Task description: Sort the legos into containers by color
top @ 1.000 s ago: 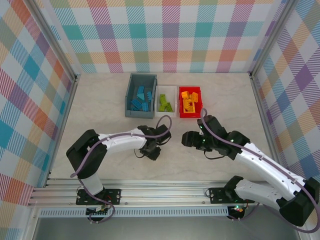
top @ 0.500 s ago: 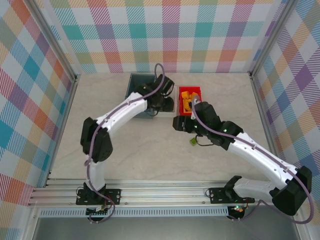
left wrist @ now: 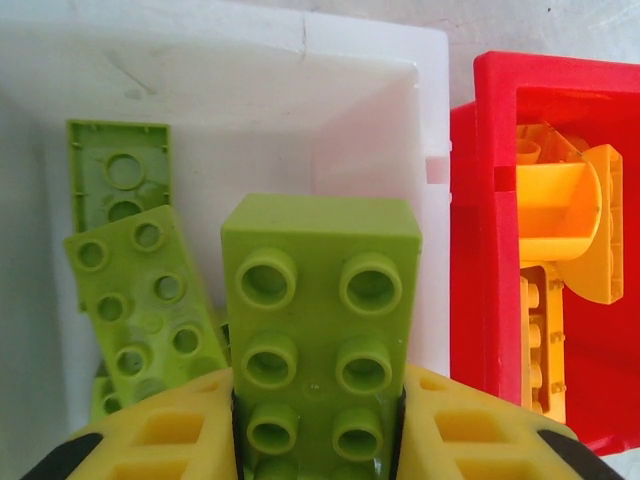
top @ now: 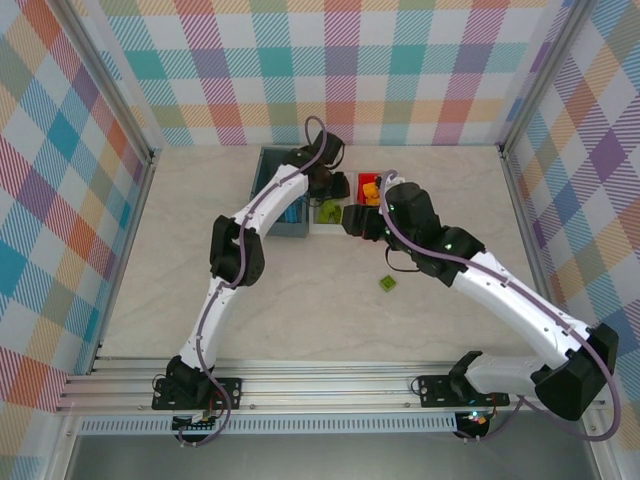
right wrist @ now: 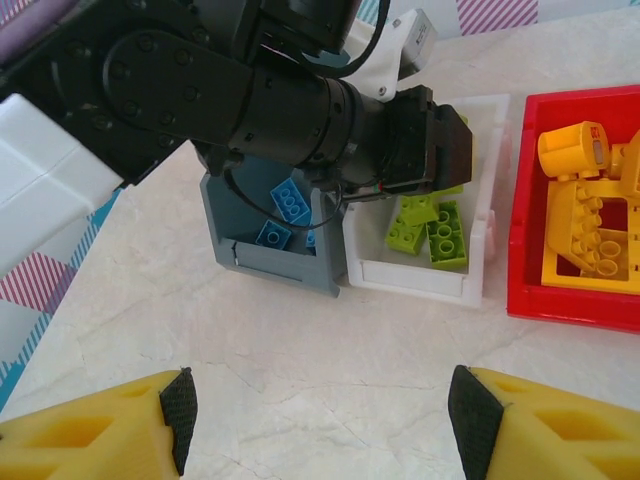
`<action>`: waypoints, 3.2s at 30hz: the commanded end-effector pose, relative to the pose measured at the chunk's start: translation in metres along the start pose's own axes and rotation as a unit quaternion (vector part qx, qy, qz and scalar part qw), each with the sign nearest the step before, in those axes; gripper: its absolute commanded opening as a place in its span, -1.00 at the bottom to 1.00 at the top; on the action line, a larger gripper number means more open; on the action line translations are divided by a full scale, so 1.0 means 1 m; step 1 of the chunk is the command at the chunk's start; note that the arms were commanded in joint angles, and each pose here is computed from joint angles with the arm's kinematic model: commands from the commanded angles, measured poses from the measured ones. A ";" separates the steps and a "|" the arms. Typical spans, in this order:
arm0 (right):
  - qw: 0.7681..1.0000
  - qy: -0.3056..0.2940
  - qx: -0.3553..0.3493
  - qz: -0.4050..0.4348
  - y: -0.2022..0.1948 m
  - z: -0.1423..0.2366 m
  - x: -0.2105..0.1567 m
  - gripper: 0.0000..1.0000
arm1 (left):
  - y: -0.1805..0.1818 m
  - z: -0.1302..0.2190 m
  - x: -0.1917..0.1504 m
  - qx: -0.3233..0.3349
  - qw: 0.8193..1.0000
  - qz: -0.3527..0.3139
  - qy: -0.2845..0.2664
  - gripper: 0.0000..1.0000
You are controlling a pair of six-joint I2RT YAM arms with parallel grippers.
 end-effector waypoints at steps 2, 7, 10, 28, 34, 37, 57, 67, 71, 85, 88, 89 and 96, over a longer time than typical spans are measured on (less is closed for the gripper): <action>1.000 -0.007 -0.011 -0.012 -0.006 0.008 -0.003 0.39 | -0.002 -0.010 0.007 -0.032 0.999 0.023 0.001 -0.24; 1.000 -0.001 -0.014 -0.016 -0.009 0.011 -0.007 0.42 | -0.001 -0.006 0.006 -0.025 0.999 0.027 0.005 0.11; 1.000 0.004 -0.021 -0.019 -0.012 0.012 -0.010 0.43 | -0.006 0.009 0.009 -0.032 0.999 0.025 -0.005 0.14; 0.932 0.287 -0.197 -0.099 -0.078 -0.032 -0.123 0.41 | -0.050 0.184 -0.057 -0.109 0.988 -0.014 -0.109 -0.17; 0.900 0.314 -0.230 -0.197 -0.092 -0.049 -0.138 0.51 | -0.035 0.210 -0.158 -0.130 0.981 -0.102 -0.105 -0.04; 0.882 0.305 -0.251 -0.257 -0.098 -0.061 -0.138 0.49 | -0.018 0.213 -0.208 -0.167 0.970 -0.150 -0.094 0.07; 0.816 0.311 -0.276 -0.402 -0.121 -0.102 -0.160 -0.30 | 0.077 0.256 -0.274 -0.141 0.967 -0.141 -0.156 0.19; 0.921 0.263 -0.229 -0.172 -0.051 -0.116 -0.063 -0.55 | 0.096 0.295 -0.253 -0.051 0.958 -0.077 -0.272 0.20; 0.936 0.248 -0.228 -0.106 -0.038 -0.147 -0.033 -0.54 | 0.089 0.311 -0.245 -0.054 0.950 -0.067 -0.301 0.22; 0.941 0.225 -0.252 0.002 -0.051 -0.274 0.006 -0.49 | 0.058 0.305 -0.232 -0.045 0.949 -0.096 -0.296 0.25; 0.944 0.234 -0.233 0.000 -0.054 -0.287 0.007 -0.25 | 0.059 0.301 -0.234 -0.044 0.951 -0.099 -0.289 0.27; 0.945 0.234 -0.229 0.002 -0.052 -0.288 0.009 -0.17 | 0.059 0.300 -0.234 -0.042 0.952 -0.099 -0.287 0.27; 0.955 0.197 -0.220 0.006 -0.035 -0.253 0.039 0.24 | 0.063 0.299 -0.233 -0.032 0.955 -0.086 -0.282 0.30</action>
Point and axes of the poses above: each hand's point on the last joint's axis, 136 mm out from that joint toward the fingers, its own z axis back along the fingers, its own y axis along the line the jaws close on, x = y × z, the point moved 10 cm from there along z, back along the fingers, and after that the axes turned 8 degrees about z, right-handed, at the moved point
